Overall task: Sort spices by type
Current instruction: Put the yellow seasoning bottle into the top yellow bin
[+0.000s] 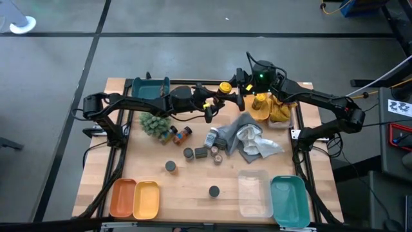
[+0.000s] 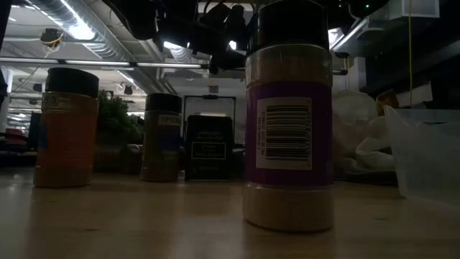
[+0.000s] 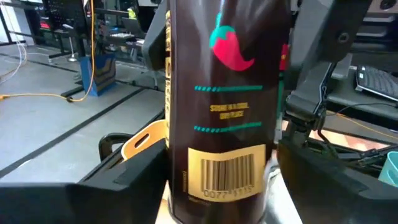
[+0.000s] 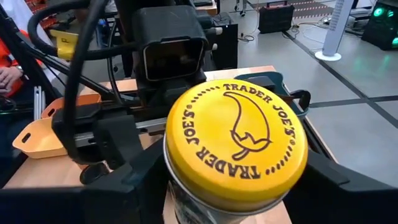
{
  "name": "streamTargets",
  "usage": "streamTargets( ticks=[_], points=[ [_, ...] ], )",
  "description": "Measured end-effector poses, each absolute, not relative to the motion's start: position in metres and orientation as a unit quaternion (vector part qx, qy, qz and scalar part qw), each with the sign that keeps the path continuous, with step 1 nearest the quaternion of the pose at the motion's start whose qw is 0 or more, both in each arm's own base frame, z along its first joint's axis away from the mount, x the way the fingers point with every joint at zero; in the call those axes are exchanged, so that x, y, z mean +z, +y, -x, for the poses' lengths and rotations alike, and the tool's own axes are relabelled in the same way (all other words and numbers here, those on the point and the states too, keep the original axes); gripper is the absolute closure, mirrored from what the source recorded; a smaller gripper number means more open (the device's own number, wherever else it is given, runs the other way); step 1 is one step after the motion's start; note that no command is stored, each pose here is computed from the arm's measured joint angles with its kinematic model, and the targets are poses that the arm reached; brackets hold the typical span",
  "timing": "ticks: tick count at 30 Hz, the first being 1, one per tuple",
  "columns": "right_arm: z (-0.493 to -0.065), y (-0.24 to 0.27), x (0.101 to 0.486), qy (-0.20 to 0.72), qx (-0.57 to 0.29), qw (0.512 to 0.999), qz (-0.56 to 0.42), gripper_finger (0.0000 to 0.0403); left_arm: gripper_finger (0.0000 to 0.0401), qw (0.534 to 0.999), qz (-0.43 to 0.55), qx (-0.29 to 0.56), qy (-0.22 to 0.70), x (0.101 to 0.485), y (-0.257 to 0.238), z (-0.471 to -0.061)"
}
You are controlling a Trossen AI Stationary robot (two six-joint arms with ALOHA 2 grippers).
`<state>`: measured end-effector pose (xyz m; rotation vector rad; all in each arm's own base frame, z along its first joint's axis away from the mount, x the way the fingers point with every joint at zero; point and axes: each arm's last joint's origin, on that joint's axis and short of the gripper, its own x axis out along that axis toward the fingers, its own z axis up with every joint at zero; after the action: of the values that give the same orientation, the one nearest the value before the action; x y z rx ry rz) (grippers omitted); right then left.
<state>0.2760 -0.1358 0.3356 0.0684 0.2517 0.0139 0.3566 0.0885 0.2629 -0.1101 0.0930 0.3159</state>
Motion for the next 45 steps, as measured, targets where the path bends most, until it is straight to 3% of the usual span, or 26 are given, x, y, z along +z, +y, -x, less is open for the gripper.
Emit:
streamTargets(
  ticks=[16, 26, 37, 45],
  points=[
    [-0.265, -0.146, 0.336, 0.143, -0.06, 0.987, -0.043, 0.0161, 0.0101, 0.974, 0.12, 0.179, 0.074, 0.255, 0.1, -0.352],
    [-0.222, -0.181, 0.331, 0.211, -0.191, 0.956, -0.071, 0.0159, 0.01, 0.963, 0.14, 0.199, 0.116, 0.246, 0.11, -0.347],
    [-0.193, -0.199, 0.264, 0.282, -0.281, 0.91, -0.111, 0.0157, 0.01, 0.962, 0.14, 0.2, 0.123, 0.245, 0.11, -0.347],
    [-0.174, -0.207, 0.228, 0.271, -0.345, 0.892, -0.111, 0.0156, 0.01, 0.962, 0.14, 0.2, 0.123, 0.245, 0.11, -0.347]
  ],
)
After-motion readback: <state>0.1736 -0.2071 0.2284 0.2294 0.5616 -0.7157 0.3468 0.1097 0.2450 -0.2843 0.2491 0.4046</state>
